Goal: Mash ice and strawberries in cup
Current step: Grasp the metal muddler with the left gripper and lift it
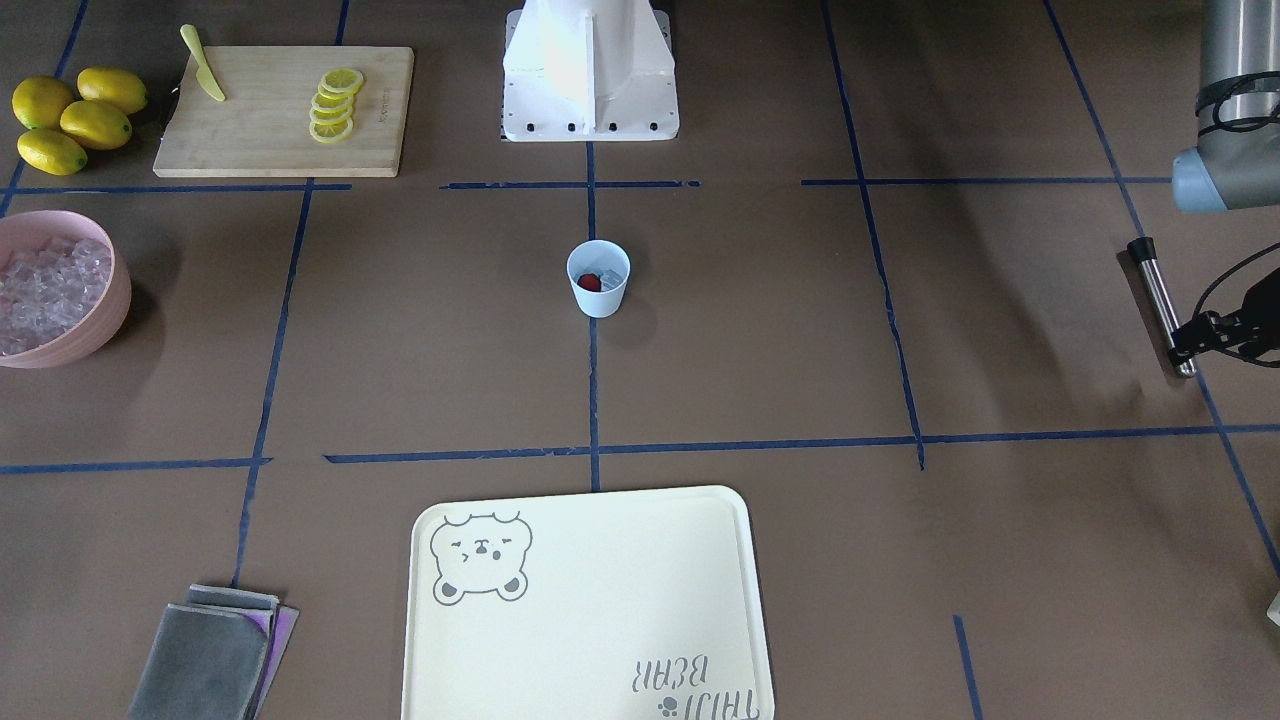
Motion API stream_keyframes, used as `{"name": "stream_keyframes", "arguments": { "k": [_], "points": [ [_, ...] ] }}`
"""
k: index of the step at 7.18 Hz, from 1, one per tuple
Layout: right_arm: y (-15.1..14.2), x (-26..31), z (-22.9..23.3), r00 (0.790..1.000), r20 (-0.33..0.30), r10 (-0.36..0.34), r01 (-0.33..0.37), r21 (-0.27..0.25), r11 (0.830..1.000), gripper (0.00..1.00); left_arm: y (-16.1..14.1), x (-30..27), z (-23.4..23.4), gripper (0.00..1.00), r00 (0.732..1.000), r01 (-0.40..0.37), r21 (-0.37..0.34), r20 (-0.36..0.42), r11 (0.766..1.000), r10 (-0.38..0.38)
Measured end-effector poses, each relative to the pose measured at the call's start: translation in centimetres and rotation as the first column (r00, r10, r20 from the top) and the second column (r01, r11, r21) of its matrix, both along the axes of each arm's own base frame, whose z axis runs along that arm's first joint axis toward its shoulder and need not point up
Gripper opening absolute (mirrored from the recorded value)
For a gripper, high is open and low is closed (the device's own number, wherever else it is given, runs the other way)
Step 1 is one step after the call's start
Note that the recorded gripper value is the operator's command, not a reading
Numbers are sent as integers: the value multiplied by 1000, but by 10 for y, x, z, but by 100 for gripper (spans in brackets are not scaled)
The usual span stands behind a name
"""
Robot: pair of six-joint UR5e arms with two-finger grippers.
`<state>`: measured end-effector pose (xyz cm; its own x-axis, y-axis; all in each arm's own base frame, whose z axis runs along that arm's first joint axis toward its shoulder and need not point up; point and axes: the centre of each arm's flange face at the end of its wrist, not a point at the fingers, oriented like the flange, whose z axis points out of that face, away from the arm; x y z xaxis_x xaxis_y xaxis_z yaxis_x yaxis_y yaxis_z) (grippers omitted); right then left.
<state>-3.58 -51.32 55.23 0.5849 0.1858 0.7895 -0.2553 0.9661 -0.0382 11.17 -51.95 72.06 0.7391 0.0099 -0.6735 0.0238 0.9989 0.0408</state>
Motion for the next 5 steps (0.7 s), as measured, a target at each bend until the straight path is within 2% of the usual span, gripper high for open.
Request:
{"name": "stream_keyframes", "arguments": {
  "k": [2,4,5],
  "points": [
    [0,-1,1,1000,0,-1,1,-1,1000,100,6,10,11,97,1000,-24,3,-13,1000,24],
    [1,-1,0,1000,1,-3,3,-1,1000,100,8,15,15,19,999,-34,11,-17,999,34],
    [1,-1,0,1000,2,-3,3,-2,1000,100,8,16,15,7,999,-35,13,-18,999,35]
  ]
}}
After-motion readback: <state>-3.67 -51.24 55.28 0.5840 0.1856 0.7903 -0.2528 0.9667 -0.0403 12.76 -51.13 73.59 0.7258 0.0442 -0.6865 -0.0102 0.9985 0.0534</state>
